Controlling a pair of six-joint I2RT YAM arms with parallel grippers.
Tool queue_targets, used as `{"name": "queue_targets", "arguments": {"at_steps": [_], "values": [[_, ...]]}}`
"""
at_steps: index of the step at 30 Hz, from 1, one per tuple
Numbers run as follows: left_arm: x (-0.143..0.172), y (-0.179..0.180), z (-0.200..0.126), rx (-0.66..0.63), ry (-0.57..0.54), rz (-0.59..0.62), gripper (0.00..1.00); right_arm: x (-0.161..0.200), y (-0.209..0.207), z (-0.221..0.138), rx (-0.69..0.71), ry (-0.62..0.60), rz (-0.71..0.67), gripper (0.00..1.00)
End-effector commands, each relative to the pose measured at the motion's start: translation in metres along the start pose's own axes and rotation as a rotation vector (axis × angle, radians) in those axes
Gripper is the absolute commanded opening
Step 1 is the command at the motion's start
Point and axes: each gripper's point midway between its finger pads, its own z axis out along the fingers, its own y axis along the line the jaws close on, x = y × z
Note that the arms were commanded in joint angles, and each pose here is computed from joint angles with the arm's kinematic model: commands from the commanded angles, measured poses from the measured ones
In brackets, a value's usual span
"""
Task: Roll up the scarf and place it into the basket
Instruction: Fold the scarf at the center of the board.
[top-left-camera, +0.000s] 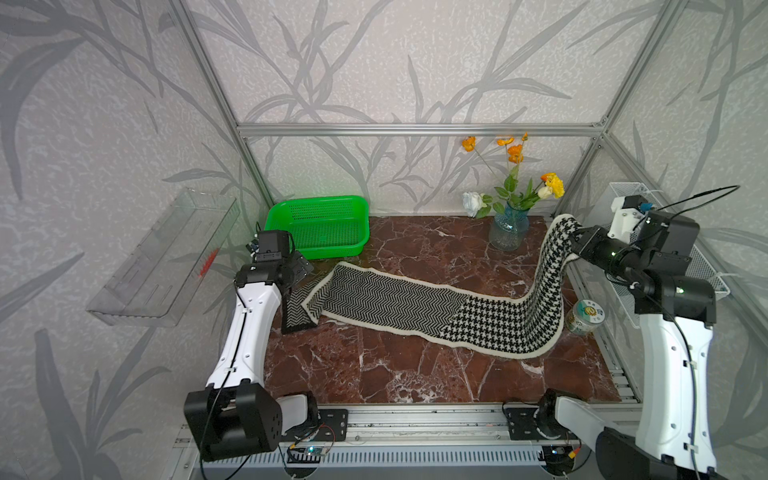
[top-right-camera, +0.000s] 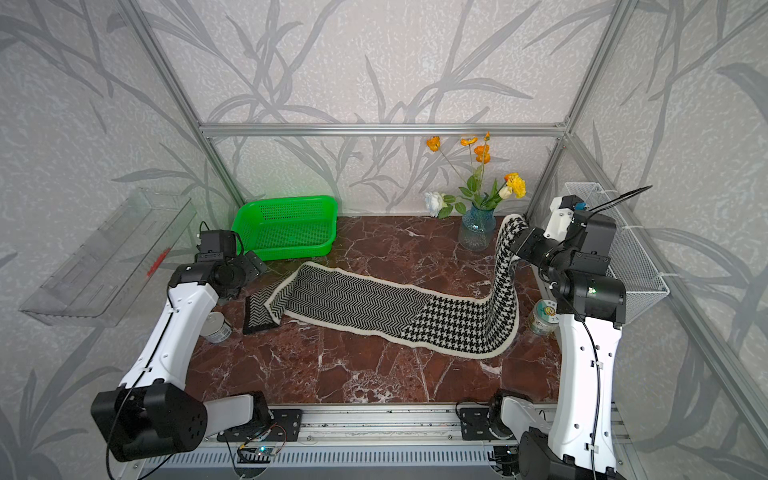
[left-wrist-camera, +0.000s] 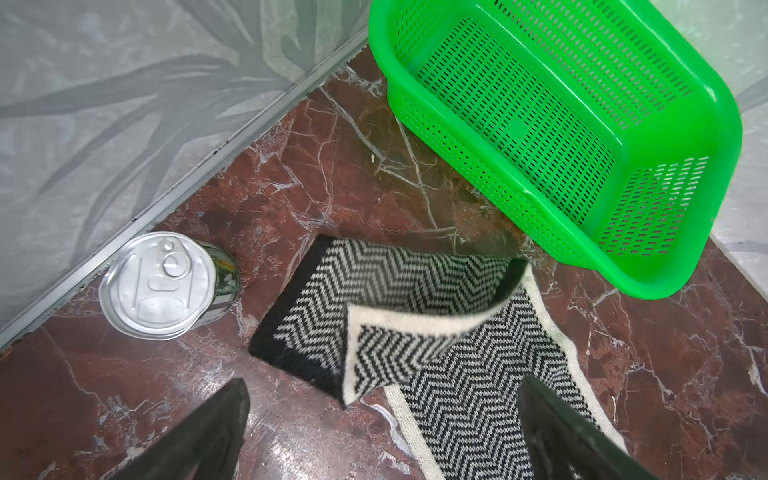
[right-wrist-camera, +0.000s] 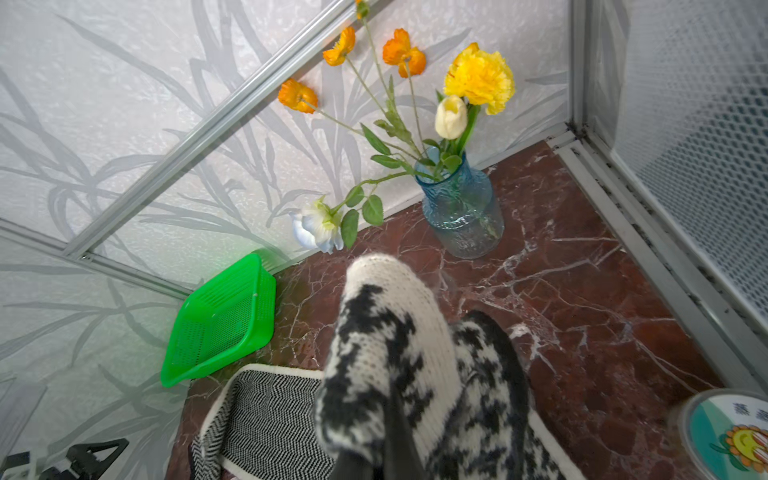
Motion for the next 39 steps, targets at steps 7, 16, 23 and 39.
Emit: {"name": "queue_targets", "arguments": {"at_steps": [7, 16, 23, 39], "values": [[0.069, -0.074, -0.031, 0.258, 0.114, 0.123, 1.0, -0.012, 0.083, 0.0, -0.232, -0.029, -0.098, 0.05], [0.232, -0.187, -0.042, 0.45, 0.315, 0.4, 1.0, -0.009, 0.142, 0.001, -0.387, -0.017, -0.113, 0.05], [0.345, -0.268, -0.033, 0.433, 0.423, 0.612, 1.0, -0.009, 0.152, -0.005, -0.412, -0.017, -0.117, 0.06], [0.521, -0.399, -0.077, 0.638, 0.618, 0.762, 1.0, 0.002, 0.144, -0.002, -0.387, -0.007, -0.181, 0.09]]}}
